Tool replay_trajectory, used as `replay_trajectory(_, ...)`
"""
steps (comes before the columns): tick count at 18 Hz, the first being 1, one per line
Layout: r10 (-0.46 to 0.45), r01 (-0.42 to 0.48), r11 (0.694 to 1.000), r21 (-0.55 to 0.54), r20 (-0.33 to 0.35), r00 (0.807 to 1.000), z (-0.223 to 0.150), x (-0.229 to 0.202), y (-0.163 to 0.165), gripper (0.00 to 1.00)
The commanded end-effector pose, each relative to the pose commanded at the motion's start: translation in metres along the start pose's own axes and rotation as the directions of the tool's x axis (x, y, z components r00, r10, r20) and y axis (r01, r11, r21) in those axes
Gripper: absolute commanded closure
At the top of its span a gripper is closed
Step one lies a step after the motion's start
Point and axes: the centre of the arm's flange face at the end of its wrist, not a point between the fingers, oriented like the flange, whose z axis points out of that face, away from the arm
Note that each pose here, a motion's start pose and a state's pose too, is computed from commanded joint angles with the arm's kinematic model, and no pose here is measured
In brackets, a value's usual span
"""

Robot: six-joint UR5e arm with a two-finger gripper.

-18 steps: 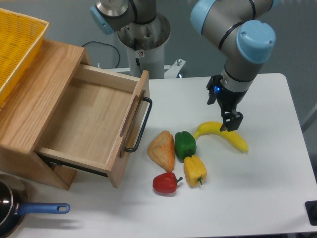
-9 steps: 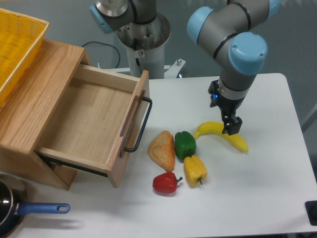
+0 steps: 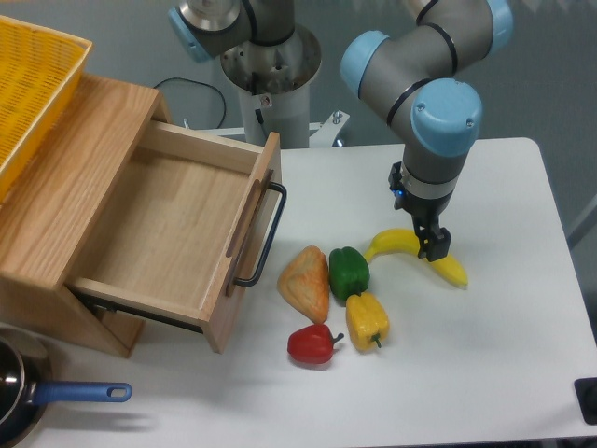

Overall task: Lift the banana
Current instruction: 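Lower the open gripper down over the middle of the yellow banana, then align the gripper fingers around the banana and descend to table level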

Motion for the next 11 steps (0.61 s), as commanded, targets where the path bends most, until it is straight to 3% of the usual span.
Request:
replay_trajectory(6, 0.147, -0.147, 0.989, 0.012, -0.005, 0.989, 0.035, -0.015, 0.007, 0.00)
replay_trajectory(11, 0.182, -0.182, 0.983, 0.030, -0.004, 0.983, 0.052, -0.017, 0.018, 0.00)
